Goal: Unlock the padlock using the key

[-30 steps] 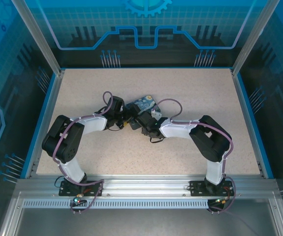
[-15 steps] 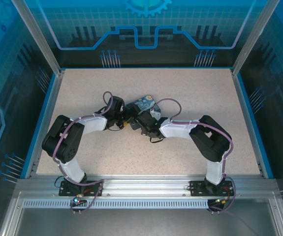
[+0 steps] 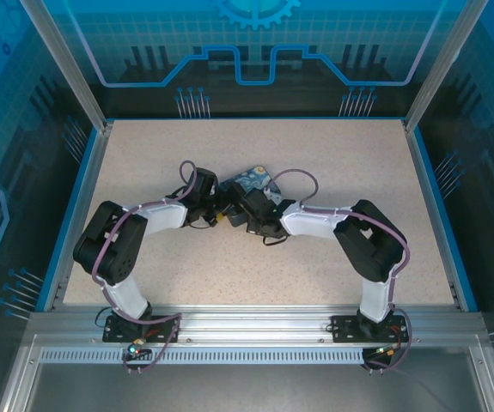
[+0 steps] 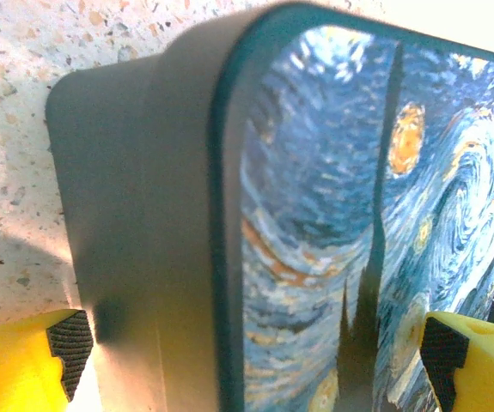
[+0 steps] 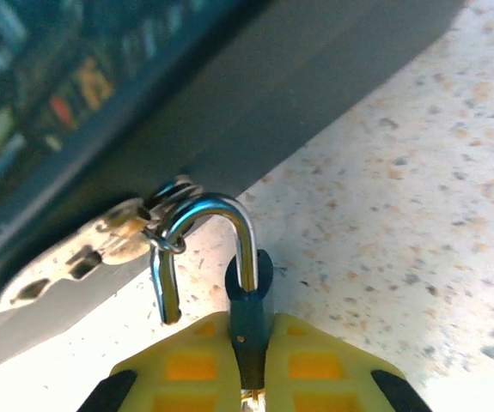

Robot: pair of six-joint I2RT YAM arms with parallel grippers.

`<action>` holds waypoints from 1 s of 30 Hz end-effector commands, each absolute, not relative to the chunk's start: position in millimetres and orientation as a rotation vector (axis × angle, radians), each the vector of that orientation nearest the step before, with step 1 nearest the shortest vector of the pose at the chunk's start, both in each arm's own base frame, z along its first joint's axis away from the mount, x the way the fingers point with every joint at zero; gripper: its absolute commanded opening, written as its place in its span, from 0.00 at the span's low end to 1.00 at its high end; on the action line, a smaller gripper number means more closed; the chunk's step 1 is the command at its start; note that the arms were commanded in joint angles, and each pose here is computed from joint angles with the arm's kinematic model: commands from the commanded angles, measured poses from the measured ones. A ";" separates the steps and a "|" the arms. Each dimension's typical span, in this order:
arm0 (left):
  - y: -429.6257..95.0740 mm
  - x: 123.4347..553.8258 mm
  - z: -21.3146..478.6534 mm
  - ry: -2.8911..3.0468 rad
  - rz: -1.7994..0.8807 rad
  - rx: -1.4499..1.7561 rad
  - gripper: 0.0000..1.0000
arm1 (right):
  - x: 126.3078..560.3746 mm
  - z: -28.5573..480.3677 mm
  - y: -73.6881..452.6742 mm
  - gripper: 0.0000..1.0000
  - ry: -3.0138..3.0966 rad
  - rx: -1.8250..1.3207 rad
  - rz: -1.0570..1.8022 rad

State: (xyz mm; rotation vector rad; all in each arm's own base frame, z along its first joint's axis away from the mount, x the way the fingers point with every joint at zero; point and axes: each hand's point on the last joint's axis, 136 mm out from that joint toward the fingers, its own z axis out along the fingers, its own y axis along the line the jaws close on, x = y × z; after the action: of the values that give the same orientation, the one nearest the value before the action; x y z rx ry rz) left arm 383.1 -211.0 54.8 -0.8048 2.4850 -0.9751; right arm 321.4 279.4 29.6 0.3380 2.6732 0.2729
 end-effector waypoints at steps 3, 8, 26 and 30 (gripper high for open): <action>-222.5 355.3 34.1 2.618 -0.898 -0.837 0.99 | 336.1 43.1 271.3 0.00 2.695 0.547 0.124; -226.4 345.1 21.3 2.634 -0.905 -0.891 0.99 | 347.1 40.2 271.4 0.00 2.659 0.724 0.058; -218.3 337.4 10.2 2.643 -0.868 -0.955 0.99 | 420.1 59.9 267.4 0.00 2.516 0.672 0.429; -214.6 339.9 10.5 2.638 -0.861 -0.967 0.99 | 413.6 62.4 259.0 0.00 2.554 0.568 0.501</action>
State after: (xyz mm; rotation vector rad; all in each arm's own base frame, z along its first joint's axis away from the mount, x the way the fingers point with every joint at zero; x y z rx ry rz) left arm 375.7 -227.7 53.3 -0.8914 2.4635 -1.0019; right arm 397.9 259.8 34.1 0.6643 2.6151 0.3795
